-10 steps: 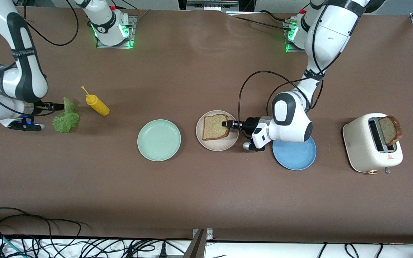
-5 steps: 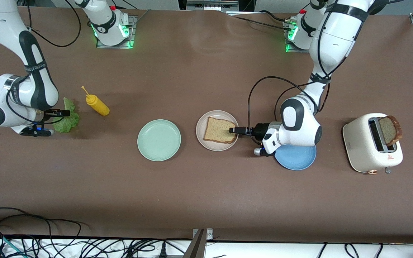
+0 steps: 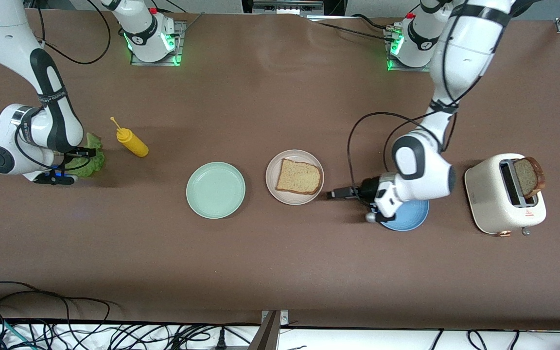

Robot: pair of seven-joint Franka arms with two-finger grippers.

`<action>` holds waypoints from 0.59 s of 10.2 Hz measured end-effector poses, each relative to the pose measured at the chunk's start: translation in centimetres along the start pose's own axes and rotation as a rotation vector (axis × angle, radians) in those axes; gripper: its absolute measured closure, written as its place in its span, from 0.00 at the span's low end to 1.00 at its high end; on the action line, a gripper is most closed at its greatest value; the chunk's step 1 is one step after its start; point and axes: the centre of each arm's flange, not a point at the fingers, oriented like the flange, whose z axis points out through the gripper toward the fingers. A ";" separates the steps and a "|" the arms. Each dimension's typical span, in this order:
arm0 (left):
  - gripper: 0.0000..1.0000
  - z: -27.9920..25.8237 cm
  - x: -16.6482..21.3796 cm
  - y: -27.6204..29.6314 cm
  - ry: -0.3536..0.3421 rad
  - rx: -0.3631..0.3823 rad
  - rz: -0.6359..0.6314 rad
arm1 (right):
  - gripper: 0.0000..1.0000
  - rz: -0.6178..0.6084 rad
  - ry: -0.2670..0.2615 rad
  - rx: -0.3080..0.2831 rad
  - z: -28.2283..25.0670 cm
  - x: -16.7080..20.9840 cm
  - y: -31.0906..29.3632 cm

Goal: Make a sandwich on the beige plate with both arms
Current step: 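Lower the bread onto the beige plate while the right gripper descends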

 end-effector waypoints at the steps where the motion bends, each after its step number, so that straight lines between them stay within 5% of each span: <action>1: 0.00 -4.3 0.4 0.5 0.053 -0.014 -0.003 | 0.63 0.000 0.000 0.000 0.0 0.0 0.0; 3: 0.00 -12.1 -0.6 0.5 0.114 0.063 0.069 | 0.92 0.000 0.000 0.000 0.0 0.0 0.0; 6: 0.00 -23.9 -3.4 3.8 0.076 0.418 0.382 | 0.99 0.000 -0.015 0.002 -0.8 0.1 0.0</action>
